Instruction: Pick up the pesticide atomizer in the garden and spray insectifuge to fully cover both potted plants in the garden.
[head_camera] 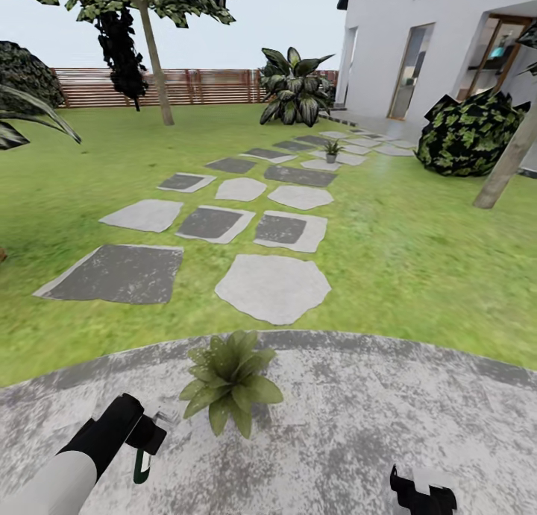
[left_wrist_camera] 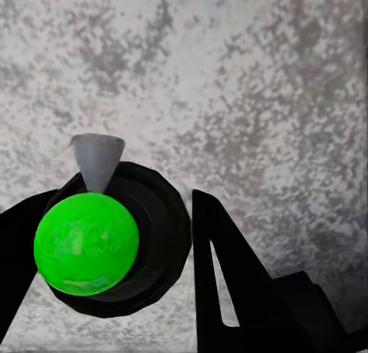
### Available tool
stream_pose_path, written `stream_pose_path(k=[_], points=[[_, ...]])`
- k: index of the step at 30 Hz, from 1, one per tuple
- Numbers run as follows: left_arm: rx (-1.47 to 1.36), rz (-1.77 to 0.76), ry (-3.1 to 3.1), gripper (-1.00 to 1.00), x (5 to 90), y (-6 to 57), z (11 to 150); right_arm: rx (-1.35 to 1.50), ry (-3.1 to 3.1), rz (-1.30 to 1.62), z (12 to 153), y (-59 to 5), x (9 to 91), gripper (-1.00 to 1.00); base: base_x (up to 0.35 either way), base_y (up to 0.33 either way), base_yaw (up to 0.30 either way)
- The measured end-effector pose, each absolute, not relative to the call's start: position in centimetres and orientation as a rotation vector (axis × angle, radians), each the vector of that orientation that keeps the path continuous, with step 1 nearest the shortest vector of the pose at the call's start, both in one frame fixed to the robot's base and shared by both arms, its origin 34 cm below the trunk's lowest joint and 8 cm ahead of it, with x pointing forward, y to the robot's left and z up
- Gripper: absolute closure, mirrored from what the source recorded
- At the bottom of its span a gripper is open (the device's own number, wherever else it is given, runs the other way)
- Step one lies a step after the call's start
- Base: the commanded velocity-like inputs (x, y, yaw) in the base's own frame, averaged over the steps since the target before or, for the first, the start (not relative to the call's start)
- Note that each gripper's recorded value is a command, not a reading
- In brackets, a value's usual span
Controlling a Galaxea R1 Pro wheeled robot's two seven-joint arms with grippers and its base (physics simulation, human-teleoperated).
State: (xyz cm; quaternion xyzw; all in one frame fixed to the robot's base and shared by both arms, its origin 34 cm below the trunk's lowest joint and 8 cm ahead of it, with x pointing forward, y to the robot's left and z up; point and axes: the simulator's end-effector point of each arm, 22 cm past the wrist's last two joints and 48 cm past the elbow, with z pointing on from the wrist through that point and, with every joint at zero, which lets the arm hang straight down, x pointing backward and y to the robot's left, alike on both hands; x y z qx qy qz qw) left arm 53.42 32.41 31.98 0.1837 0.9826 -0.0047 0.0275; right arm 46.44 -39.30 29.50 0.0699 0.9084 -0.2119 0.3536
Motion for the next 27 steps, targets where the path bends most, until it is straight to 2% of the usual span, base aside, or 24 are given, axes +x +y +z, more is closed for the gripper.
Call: stream_pose_path(k=[5, 20, 25, 27], points=[[0.566, -0.015, 3.034, 1.0, 53.4, 32.4, 32.0, 0.181, 2.349, -0.548, 29.5, -39.3, 46.4, -1.0, -0.007, -0.272, 0.184], [0.566, -0.013, 3.039, 1.0, 53.3, 32.5, 31.9, 0.177, 2.348, -0.55, 29.5, -39.5, 46.4, -1.0, 0.018, -0.273, 0.008], [0.565, -0.003, 3.045, 1.0, 53.1, 32.9, 31.8, 0.178, 2.349, -0.548, 29.5, -39.3, 46.5, -1.0, -0.013, -0.273, 0.222], [0.563, 0.072, 3.042, 1.0, 53.2, 34.1, 31.8, 0.177, 2.349, -0.547, 29.5, -39.3, 46.5, -1.0, -0.073, -0.271, 0.27]])
